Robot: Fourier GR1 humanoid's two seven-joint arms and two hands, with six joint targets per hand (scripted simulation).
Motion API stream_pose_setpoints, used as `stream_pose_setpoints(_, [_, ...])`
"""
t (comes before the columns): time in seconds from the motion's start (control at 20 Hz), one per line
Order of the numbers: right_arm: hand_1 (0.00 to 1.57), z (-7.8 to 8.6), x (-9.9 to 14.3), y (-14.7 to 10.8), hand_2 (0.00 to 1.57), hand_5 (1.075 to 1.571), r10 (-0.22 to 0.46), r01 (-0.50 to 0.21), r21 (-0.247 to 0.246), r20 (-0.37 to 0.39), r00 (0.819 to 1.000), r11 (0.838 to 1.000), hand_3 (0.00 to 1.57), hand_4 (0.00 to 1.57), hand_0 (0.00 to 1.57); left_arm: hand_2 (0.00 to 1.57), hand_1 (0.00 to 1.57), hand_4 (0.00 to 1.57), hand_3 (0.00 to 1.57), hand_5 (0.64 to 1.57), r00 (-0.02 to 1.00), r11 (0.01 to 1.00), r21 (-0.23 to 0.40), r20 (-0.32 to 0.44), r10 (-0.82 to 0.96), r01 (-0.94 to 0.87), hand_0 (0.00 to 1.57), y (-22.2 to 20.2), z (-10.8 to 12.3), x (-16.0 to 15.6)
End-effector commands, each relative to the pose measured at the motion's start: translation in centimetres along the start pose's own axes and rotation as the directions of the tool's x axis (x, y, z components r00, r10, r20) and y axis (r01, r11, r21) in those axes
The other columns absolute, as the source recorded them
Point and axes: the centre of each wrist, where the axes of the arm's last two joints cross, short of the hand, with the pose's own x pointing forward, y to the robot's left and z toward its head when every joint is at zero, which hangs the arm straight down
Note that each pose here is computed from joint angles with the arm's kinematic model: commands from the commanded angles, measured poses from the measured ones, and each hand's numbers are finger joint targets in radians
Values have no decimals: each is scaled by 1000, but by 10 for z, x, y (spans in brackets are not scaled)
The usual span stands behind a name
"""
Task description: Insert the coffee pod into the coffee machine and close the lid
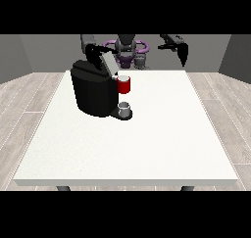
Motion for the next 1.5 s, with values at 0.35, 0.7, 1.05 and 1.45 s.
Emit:
stream_pose_setpoints(0.35, [0, -9, -1, 44, 0, 1571, 44, -46, 86, 24, 999, 995, 0, 77, 0, 0, 0, 192, 0, 1571, 1000, 998, 66, -16, 2, -1, 0, -1, -7, -7])
stream_pose_setpoints(0.7, [0, -32, 32, 58, 0, 1571, 115, -122, 84, 74, 991, 989, 0, 61, 0, 0, 0, 167, 0, 1571, 1000, 1000, -1, 29, 10, -10, 0, 5, -5, -9])
stream_pose_setpoints(1.05, [0, -37, 27, 49, 0, 1571, 141, -145, 113, 43, 989, 983, 0, 110, 0, 0, 0, 182, 0, 1571, 999, 999, -29, 51, 15, -13, 0, -30, -8, 1])
stream_pose_setpoints(1.45, [0, -34, 28, 64, 0, 1571, 45, -59, 175, 82, 996, 983, 0, 132, 0, 0, 0, 192, 0, 1571, 999, 998, -54, 32, 37, -35, 0, -40, 8, -9])
